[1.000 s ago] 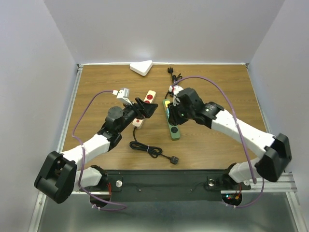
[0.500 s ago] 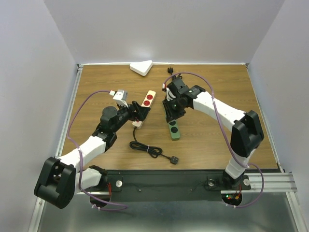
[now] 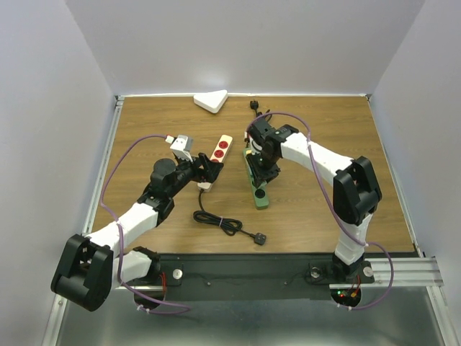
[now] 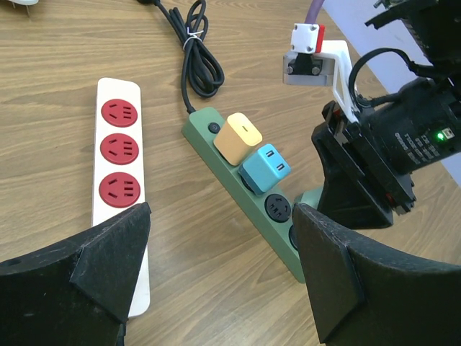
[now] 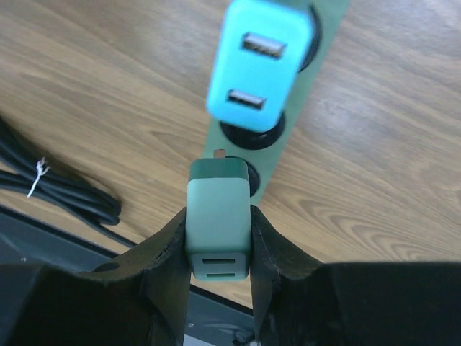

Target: Insert the plug

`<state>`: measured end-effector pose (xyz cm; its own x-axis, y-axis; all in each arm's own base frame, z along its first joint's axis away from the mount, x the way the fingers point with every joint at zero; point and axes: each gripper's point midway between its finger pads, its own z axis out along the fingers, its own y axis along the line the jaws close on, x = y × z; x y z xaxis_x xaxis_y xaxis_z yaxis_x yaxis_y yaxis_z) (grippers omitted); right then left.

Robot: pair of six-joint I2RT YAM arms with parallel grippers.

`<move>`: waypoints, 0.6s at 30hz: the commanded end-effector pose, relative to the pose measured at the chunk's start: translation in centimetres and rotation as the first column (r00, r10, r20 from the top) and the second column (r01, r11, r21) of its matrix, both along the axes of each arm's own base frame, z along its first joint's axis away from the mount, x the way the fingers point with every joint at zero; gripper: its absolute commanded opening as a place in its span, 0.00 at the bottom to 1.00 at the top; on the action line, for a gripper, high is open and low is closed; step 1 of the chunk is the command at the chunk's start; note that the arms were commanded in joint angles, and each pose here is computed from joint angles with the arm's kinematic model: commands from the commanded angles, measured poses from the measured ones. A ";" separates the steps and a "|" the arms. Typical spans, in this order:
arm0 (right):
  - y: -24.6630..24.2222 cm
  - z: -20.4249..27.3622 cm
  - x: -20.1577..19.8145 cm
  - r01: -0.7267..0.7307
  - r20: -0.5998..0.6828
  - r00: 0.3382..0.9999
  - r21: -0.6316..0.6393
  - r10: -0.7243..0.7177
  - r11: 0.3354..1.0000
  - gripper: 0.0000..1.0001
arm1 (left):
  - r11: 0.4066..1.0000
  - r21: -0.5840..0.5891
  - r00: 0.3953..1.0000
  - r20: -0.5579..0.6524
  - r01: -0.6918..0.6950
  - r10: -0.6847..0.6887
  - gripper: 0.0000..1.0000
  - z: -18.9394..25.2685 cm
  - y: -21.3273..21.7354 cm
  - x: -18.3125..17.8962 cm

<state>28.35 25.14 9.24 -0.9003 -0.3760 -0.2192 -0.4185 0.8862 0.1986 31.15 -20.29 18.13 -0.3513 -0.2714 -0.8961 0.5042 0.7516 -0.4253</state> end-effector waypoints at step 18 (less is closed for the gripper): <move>0.1 -0.1 3.4 0.007 0.032 0.999 -0.030 -0.006 1.000 0.00 | 1.000 -0.011 0.996 0.084 0.007 -0.006 0.90 2.5 0.0 0.4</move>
<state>30.89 25.04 8.46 -0.9020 -0.3727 -0.2180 -0.4095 0.8985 0.1582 31.15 -20.27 18.08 -0.3503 -0.2670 -0.8978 0.5052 0.7532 -0.4212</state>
